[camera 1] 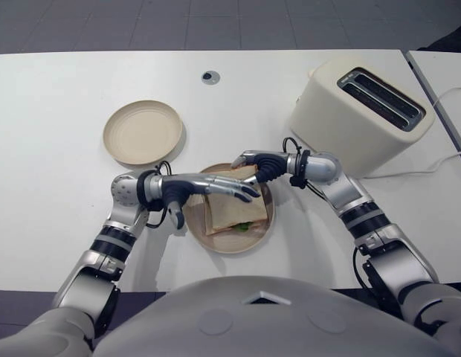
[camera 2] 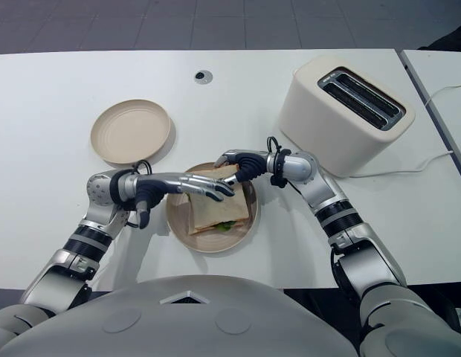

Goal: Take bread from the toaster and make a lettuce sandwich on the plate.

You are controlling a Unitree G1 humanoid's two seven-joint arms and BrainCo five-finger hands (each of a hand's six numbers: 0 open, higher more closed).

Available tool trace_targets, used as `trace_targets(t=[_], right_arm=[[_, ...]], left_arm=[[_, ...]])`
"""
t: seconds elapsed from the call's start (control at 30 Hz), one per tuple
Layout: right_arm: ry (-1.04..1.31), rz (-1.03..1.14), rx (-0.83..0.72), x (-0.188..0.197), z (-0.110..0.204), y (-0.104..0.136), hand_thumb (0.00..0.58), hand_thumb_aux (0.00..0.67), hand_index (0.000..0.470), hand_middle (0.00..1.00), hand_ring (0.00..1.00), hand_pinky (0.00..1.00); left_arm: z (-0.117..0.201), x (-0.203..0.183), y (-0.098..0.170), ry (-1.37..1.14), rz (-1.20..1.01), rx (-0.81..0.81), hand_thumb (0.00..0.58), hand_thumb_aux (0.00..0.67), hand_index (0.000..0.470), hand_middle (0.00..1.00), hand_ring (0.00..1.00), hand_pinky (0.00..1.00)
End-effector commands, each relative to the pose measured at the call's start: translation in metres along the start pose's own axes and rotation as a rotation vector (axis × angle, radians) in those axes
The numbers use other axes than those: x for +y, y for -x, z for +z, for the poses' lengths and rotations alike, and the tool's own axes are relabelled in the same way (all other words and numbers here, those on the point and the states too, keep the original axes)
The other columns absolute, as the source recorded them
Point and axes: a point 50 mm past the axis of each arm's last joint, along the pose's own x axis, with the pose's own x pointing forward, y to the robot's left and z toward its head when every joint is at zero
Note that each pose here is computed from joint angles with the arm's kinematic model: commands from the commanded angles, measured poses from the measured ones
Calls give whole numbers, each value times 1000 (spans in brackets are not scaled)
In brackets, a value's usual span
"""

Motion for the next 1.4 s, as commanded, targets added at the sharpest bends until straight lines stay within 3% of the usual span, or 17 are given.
trace_targets(t=[0.03, 0.37, 0.4, 0.43, 0.47, 0.5, 0.63, 0.7, 0.83, 1.1, 1.13, 1.17, 1.2, 1.23, 1.27, 1.3, 1.4], right_arm=[[14, 5, 24, 2, -3, 1, 580, 670, 470, 1000, 1000, 1000], [80, -26, -3, 3, 2, 2, 580, 670, 470, 941, 941, 941], [97, -41, -18, 1, 5, 3, 230, 150, 105, 722, 722, 722], [116, -56, -35, -1, 8, 4, 0, 0, 0, 573, 573, 573], [136, -72, -57, -3, 11, 3, 0, 0, 0, 361, 361, 361], [163, -80, -71, -5, 14, 2, 0, 0, 0, 20, 20, 20], [201, -277, -129, -30, 26, 4, 0, 0, 0, 0, 0, 0], [235, -463, -163, -52, 32, 7, 0, 0, 0, 0, 0, 0], [315, -710, -121, -79, 30, 14, 0, 0, 0, 0, 0, 0], [254, -852, -165, -95, 31, 36, 0, 0, 0, 0, 0, 0], [214, -822, -208, -94, 34, 40, 0, 0, 0, 0, 0, 0], [162, -758, -264, -89, 38, 47, 494, 413, 289, 467, 467, 467], [124, -690, -314, -84, 42, 55, 580, 670, 470, 953, 953, 953], [93, -626, -347, -79, 44, 61, 580, 670, 470, 1000, 1000, 1000], [73, -559, -367, -74, 45, 68, 580, 670, 470, 1000, 1000, 1000], [50, -486, -367, -67, 44, 73, 580, 670, 470, 1000, 1000, 1000], [3, -158, -301, -30, 34, 87, 580, 670, 470, 1000, 1000, 1000]], left_arm=[[-4, -10, -2, 56, -64, -3, 0, 0, 0, 0, 0, 0], [-52, -24, 9, 141, -111, 275, 0, 0, 0, 0, 0, 0], [-53, -25, 8, 139, -113, 276, 0, 0, 0, 0, 0, 0], [-54, -25, 8, 134, -116, 279, 0, 0, 0, 0, 0, 0], [-54, -26, 8, 131, -114, 283, 0, 0, 0, 0, 0, 0], [-55, -26, 9, 129, -112, 286, 0, 0, 0, 0, 0, 0], [-56, -28, 9, 122, -114, 293, 0, 0, 0, 0, 0, 0], [-57, -26, 9, 116, -98, 301, 104, 63, 44, 0, 0, 0], [-58, -14, 6, 75, -49, 308, 9, 5, 4, 0, 0, 0], [-45, 43, -11, -117, 292, 193, 0, 0, 0, 0, 0, 0], [-38, 53, -14, -145, 363, 132, 447, 349, 245, 0, 0, 0], [-24, 61, -14, -145, 416, 35, 580, 670, 470, 20, 20, 20], [-11, 63, -12, -134, 425, -53, 580, 670, 470, 231, 231, 231], [0, 63, -10, -110, 408, -123, 580, 670, 470, 314, 314, 314], [9, 59, -5, -80, 370, -175, 580, 670, 470, 875, 875, 875], [16, 54, 0, -48, 325, -204, 580, 670, 470, 1000, 1000, 1000], [25, 27, 19, 43, 105, -167, 580, 670, 470, 1000, 1000, 1000]])
